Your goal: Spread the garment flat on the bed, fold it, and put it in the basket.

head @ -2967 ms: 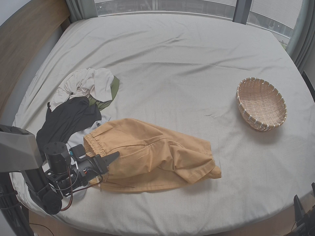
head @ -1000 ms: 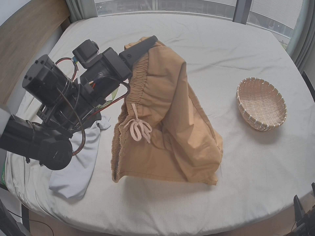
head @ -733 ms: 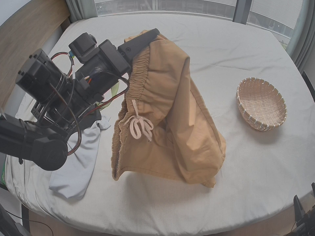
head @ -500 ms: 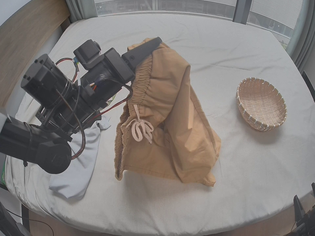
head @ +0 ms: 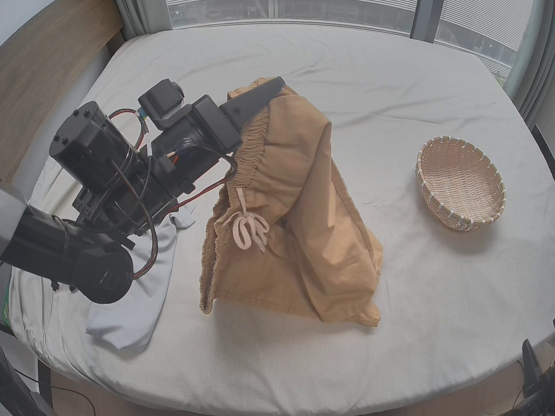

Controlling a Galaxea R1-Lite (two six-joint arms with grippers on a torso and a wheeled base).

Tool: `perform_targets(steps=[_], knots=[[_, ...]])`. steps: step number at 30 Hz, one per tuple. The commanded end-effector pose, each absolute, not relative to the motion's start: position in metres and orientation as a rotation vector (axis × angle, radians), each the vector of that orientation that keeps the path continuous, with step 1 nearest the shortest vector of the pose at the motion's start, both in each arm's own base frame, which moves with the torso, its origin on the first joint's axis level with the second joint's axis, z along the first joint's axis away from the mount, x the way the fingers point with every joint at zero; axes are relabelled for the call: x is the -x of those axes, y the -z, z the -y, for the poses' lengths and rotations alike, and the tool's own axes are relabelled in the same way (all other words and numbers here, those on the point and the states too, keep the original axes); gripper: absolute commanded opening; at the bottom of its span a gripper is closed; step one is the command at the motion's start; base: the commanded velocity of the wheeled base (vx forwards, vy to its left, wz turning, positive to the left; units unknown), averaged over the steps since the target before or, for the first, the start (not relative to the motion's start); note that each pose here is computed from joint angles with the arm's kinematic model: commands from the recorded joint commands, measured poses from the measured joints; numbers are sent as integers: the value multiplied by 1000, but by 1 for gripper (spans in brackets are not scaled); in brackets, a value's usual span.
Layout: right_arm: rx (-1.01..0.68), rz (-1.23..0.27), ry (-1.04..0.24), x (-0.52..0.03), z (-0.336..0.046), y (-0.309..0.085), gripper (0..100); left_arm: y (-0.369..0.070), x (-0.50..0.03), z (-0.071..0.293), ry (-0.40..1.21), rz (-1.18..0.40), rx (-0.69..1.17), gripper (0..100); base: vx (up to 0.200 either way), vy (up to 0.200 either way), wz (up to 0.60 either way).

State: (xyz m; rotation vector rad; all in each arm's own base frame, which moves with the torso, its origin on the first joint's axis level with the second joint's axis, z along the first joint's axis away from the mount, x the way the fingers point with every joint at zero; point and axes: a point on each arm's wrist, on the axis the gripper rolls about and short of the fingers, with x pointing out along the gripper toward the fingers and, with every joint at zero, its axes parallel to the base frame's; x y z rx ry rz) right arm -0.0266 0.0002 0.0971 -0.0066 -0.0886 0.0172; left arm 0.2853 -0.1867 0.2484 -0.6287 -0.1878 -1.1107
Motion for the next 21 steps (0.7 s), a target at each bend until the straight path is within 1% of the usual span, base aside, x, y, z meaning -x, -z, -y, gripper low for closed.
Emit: perform_targets(steps=[1,2,3,4,7,9,11,15,21], knots=[[-7,122,-83,30,0,-153,100,-256,-288,185,1116,215,626,0,0,0,0],[-7,122,-83,30,0,-153,100,-256,-288,185,1116,215,626,0,0,0,0],[-74,45,-197,20,0,-160,100,-256,-288,186,1116,217,626,0,0,0,0],[-160,-15,-264,12,-1,-163,100,-257,-288,186,1117,219,626,0,0,0,0],[-380,-184,-391,-12,-7,-177,100,-256,-288,185,1115,217,626,0,0,0,0],[-454,-295,-449,-29,-14,-184,100,-256,-289,186,1114,216,626,0,0,0,0],[-462,-335,-467,-42,-20,-186,100,-255,-289,186,1114,214,626,0,0,0,0],[-459,-352,-476,-67,-30,-186,100,-255,-292,187,1114,216,626,0,0,0,0],[-462,-402,-455,-98,-41,-182,100,-256,-292,188,1117,222,626,0,0,0,0]])
